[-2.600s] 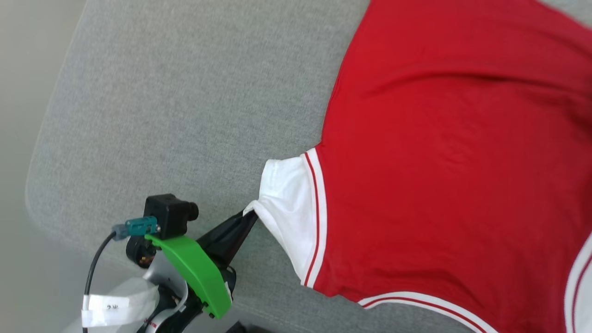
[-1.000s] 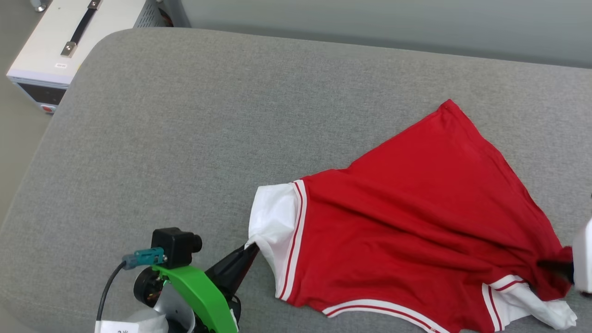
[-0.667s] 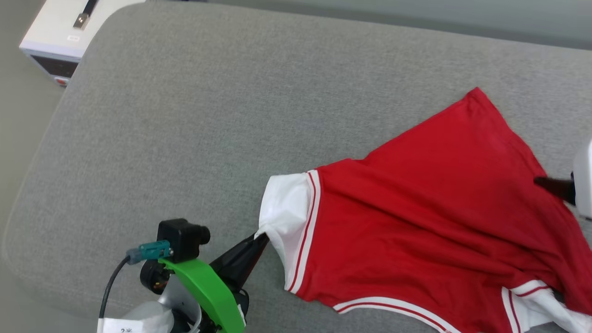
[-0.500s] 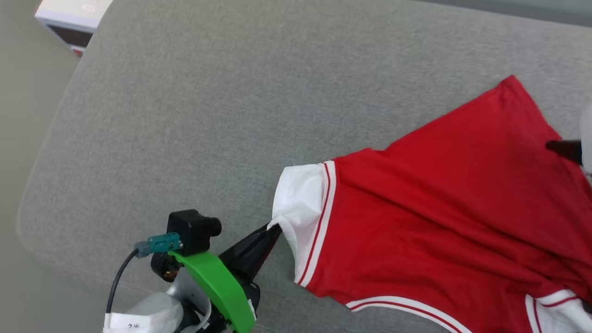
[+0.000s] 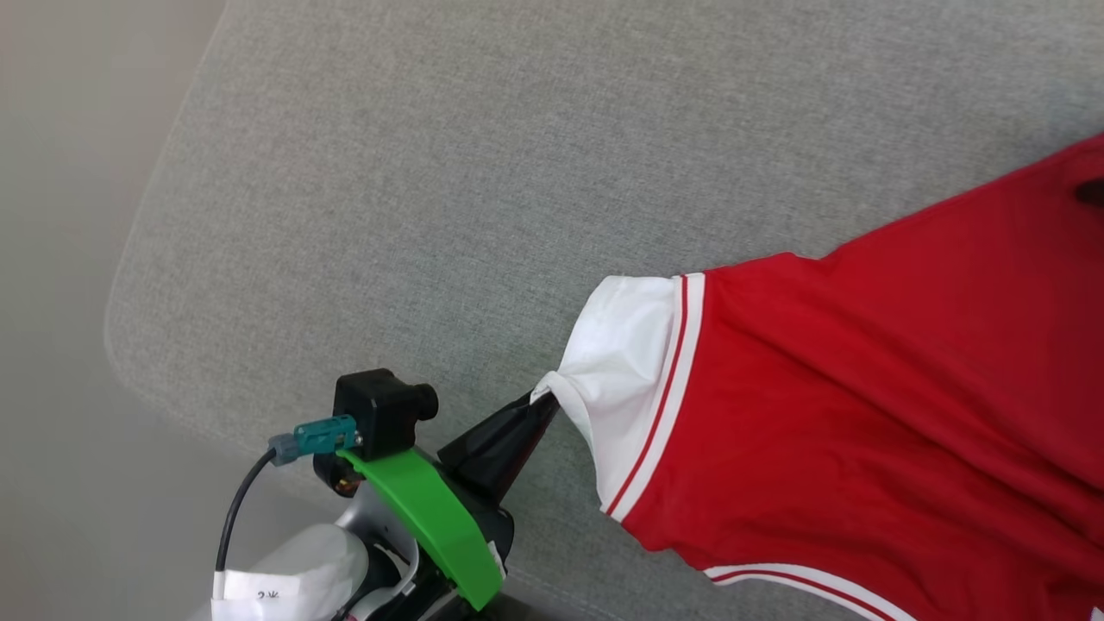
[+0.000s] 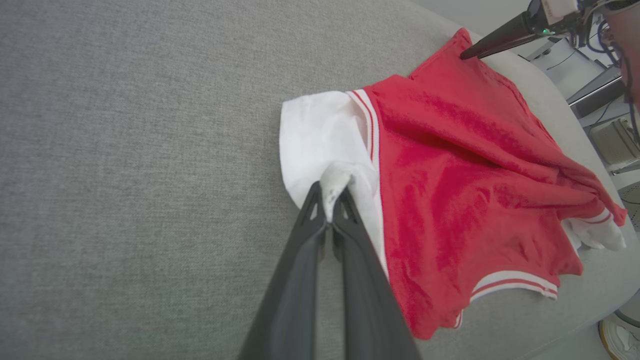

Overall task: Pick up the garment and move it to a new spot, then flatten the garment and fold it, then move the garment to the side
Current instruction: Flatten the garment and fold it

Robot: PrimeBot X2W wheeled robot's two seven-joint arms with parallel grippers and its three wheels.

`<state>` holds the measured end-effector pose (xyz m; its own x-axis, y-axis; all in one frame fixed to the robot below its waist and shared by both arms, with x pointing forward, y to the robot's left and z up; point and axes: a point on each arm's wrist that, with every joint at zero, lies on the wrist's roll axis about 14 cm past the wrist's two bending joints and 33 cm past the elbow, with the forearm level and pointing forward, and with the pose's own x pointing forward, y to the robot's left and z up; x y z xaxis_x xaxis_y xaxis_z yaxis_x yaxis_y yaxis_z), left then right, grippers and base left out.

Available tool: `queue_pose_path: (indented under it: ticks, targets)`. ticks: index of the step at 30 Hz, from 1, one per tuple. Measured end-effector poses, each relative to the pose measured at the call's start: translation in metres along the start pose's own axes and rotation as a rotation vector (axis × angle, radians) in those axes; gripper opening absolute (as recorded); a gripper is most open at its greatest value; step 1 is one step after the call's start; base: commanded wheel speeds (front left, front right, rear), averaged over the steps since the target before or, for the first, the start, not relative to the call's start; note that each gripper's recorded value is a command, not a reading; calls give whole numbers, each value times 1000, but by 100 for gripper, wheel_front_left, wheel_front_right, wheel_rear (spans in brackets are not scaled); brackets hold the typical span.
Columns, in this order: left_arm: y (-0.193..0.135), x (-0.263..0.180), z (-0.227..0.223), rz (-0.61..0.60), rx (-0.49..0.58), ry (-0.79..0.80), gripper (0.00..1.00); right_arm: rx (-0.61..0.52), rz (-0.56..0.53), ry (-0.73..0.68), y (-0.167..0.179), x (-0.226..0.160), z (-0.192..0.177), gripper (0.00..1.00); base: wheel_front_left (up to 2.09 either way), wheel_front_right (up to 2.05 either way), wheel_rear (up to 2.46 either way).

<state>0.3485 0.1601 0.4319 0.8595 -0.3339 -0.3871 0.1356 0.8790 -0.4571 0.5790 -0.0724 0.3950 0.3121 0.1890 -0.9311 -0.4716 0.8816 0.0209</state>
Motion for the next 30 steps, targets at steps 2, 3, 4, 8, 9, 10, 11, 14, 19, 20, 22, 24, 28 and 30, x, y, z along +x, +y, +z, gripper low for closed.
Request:
queue_pose_path:
  ticks: [2,3,4,8,9,10,11,14,19,20,22,24,28,30]
  targets:
    - [3,1,0,12,-2,-3,0,-13,-4,17,1,10,1,100,0,0,0]
    - [4,1,0,14,-3,-3,0,-17,-5,21,2,12,2,100,0,0,0]
    - [5,1,0,16,-6,-2,0,-25,-5,24,2,15,4,100,0,0,0]
    - [10,0,-4,39,-15,4,0,-40,-9,55,3,26,1,100,0,0,0]
    - [11,0,-5,43,-16,5,0,-42,-7,62,4,28,0,100,0,0,0]
    - [12,0,-5,48,-18,3,0,-47,-6,70,5,29,-1,100,0,0,0]
    - [13,-1,-5,53,-18,4,0,-52,-5,77,6,30,-3,100,0,0,0]
    - [15,-2,-6,59,-17,5,0,-55,3,88,7,31,-6,60,0,0,0]
    - [14,-2,-5,52,-14,1,0,-56,14,102,10,29,-13,0,0,0,0]
    - [13,-1,-4,51,-14,0,0,-57,15,104,10,29,-14,0,0,0,0]
    - [13,-1,-4,48,-12,-2,0,-56,16,98,11,29,-16,0,0,0,0]
    - [12,-2,-3,46,-10,-4,0,-52,15,80,11,27,-14,0,0,0,0]
    - [13,-3,-1,45,-2,-13,0,-43,14,28,10,22,-11,0,0,0,0]
    - [13,-5,2,45,3,-23,0,-35,18,-2,11,19,-9,0,0,0,0]
